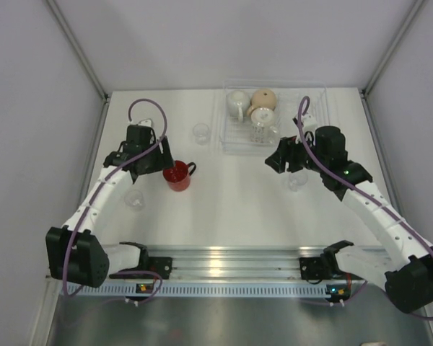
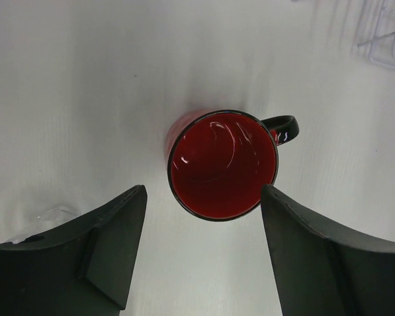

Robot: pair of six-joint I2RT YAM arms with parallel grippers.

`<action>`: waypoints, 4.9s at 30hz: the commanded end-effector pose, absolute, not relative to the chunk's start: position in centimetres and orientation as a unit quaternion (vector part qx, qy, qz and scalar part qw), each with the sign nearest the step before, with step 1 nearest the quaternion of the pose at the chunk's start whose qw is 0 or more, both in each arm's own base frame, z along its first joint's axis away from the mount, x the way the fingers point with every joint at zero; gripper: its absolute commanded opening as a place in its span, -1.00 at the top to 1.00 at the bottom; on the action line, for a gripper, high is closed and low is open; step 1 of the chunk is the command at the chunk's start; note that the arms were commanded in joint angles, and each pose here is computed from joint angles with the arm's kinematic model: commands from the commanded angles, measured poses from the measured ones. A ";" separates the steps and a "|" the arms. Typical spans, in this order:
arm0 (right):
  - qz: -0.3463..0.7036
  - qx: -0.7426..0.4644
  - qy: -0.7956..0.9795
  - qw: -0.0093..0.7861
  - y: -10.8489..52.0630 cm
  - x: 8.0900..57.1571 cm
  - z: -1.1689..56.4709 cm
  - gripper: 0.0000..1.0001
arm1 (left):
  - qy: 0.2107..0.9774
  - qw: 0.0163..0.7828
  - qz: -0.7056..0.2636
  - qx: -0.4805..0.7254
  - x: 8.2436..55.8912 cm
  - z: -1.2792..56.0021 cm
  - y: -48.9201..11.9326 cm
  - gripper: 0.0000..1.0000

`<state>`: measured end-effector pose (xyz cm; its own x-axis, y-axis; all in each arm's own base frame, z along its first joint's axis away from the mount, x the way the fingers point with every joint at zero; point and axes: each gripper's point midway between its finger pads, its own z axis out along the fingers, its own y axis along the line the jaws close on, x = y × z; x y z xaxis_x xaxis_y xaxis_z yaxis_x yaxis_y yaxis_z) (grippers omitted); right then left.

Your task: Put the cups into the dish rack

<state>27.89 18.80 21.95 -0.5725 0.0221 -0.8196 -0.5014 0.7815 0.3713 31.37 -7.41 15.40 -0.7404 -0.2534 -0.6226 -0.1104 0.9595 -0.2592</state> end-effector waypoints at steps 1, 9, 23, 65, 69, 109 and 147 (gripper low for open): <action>0.322 -0.159 0.814 0.456 19.8 27.7 23.5 -0.23 | 0.928 0.349 -0.065 -0.110 31.2 14.7 -6.1 -0.51; 0.333 -0.143 0.812 0.457 20.5 27.3 24.0 -0.22 | 0.938 0.320 -0.053 -0.123 31.7 12.5 -5.8 -0.48; 0.309 -0.171 0.816 0.457 22.2 26.1 23.7 -0.27 | 0.959 0.262 -0.102 -0.036 33.5 10.0 -11.2 0.67; 0.182 -0.266 0.866 0.381 32.2 28.1 11.8 0.06 | 0.929 0.268 -0.197 0.162 28.7 11.1 -27.9 0.90; 0.185 -0.265 0.872 0.368 32.5 27.8 10.8 0.15 | 0.930 0.266 -0.196 0.158 28.8 11.0 -28.1 0.82; 0.155 -0.346 0.861 0.340 32.9 27.8 8.8 0.04 | 0.918 0.324 -0.187 -0.131 32.9 16.6 -13.1 -0.15; 0.826 -0.026 0.457 0.328 27.9 26.2 44.4 1.00 | 0.613 0.510 -0.575 0.185 22.4 38.0 -26.1 -0.53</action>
<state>29.43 29.40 38.13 -0.8019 0.4831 -0.3516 -0.4646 -0.1342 0.8753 23.22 -24.23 34.73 -0.5205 -0.3193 -0.7919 0.7248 0.3251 -0.6075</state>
